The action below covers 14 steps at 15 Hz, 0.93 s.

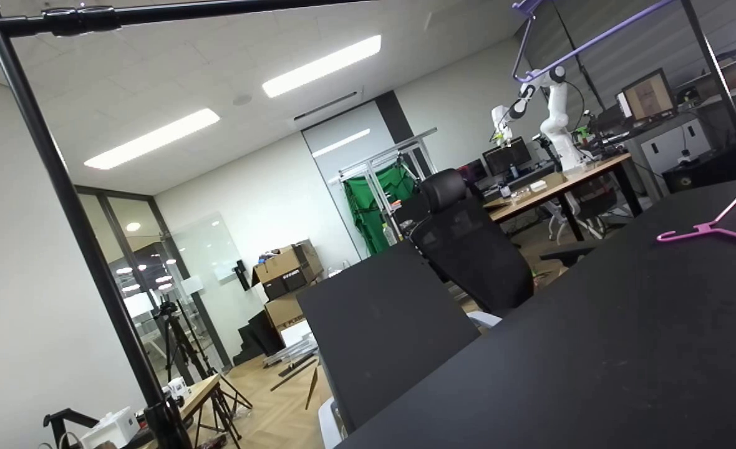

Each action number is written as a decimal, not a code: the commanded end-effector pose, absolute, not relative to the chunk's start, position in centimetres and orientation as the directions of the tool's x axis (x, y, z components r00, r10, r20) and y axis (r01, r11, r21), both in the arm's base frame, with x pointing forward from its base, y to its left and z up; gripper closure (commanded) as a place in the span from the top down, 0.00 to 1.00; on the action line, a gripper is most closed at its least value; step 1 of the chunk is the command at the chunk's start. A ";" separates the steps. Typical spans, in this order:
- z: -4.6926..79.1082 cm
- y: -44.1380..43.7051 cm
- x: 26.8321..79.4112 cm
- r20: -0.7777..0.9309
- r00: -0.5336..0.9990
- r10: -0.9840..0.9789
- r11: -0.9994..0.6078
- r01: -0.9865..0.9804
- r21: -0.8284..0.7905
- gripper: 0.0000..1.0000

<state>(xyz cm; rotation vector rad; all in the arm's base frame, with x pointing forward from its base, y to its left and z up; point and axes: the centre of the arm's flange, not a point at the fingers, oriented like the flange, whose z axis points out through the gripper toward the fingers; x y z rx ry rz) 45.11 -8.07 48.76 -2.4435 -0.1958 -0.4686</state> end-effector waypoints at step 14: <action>54.9 -12.0 57.0 0.472 0.882 0.020 -0.525 0.411 -0.745 0.04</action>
